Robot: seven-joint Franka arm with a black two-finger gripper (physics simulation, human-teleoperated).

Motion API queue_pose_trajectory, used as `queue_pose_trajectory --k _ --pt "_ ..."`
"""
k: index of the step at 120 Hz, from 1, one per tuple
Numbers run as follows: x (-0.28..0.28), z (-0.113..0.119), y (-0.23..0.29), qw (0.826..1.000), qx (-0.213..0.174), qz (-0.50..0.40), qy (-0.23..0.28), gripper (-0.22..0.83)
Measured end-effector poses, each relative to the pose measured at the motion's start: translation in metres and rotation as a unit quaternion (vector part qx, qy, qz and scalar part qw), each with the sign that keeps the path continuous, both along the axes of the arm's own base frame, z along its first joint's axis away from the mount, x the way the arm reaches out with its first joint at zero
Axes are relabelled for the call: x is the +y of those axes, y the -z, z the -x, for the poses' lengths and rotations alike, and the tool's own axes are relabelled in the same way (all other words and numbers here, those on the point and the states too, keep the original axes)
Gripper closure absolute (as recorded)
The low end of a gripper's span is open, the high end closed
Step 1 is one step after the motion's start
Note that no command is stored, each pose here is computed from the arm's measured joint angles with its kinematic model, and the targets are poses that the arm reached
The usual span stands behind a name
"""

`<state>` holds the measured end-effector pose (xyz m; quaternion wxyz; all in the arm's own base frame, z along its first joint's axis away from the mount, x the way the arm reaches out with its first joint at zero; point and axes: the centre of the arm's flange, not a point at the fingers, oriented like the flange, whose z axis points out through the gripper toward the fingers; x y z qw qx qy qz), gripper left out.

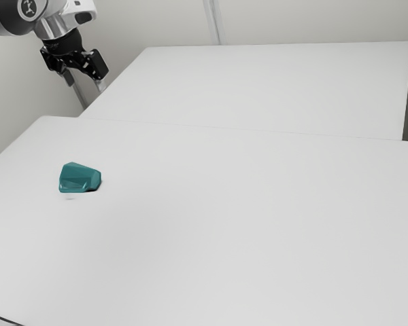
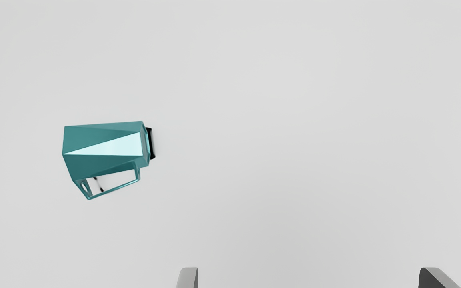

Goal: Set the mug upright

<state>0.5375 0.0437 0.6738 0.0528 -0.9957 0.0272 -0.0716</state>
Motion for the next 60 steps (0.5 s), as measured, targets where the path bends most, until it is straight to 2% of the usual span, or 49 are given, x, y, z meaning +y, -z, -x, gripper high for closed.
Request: queue_pose_trajectory --k 37,60 --pt "0.007 0.002 0.006 1.000 0.006 -0.001 0.002 0.00" --pt "0.076 0.011 0.027 0.998 0.029 0.007 -0.061 0.00"
